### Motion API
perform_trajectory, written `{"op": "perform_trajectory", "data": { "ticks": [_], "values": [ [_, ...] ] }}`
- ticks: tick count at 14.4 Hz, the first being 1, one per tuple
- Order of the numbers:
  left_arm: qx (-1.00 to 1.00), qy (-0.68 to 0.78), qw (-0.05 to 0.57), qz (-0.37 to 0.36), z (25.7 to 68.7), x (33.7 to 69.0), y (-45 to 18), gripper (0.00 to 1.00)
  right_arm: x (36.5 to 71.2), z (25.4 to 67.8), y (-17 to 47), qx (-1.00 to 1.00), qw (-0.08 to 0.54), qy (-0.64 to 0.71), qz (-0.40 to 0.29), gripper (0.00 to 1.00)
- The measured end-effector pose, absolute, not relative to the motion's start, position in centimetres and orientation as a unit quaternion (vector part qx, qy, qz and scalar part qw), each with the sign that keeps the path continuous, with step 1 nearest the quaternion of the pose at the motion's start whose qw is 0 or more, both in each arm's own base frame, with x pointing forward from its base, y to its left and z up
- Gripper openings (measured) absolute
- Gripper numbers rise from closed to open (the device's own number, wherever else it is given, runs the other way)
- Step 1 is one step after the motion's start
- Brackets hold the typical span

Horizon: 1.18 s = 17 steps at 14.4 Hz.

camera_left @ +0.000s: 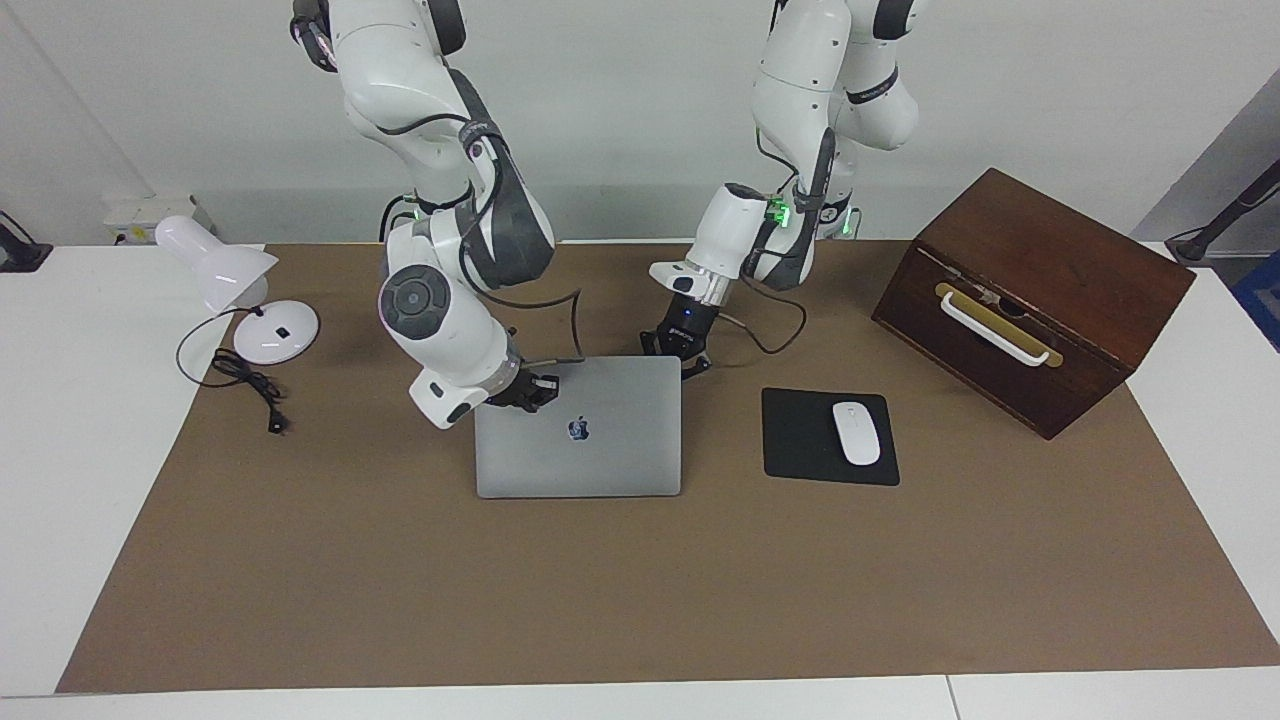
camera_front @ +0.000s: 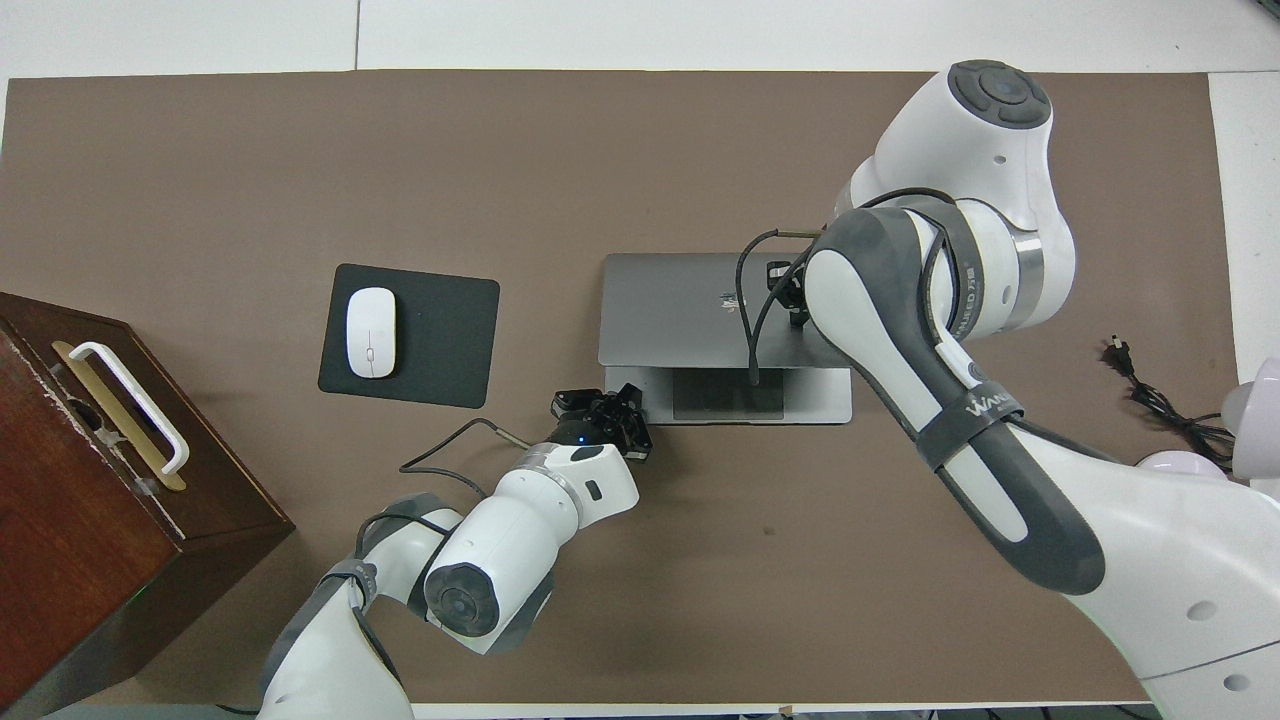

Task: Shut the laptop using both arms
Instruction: 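Push the laptop screen down onto the keyboard with the right gripper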

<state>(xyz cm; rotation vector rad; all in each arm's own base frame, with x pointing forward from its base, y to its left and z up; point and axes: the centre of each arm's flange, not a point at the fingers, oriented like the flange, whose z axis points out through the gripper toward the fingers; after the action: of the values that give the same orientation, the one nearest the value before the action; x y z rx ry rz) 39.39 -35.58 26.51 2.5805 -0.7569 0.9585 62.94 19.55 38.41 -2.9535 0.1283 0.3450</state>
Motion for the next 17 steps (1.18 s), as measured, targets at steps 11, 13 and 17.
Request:
{"op": "perform_trajectory", "data": {
  "ticks": [11, 13, 17],
  "values": [
    [0.893, -0.269, 0.142, 0.333, 26.5, 39.4, -35.6, 0.01, 61.7, 35.4, 19.3, -0.99, 0.081, 0.051, 0.106, 0.01],
    [0.892, -0.27, 0.142, 0.333, 26.5, 39.4, -35.5, 0.01, 61.6, 35.3, 19.7, -0.99, 0.081, 0.049, 0.103, 0.01],
    [0.892, -0.27, 0.142, 0.333, 26.5, 39.4, -35.5, 0.01, 61.3, 34.7, 20.0, -0.991, 0.081, 0.047, 0.099, 0.01]
  ]
}}
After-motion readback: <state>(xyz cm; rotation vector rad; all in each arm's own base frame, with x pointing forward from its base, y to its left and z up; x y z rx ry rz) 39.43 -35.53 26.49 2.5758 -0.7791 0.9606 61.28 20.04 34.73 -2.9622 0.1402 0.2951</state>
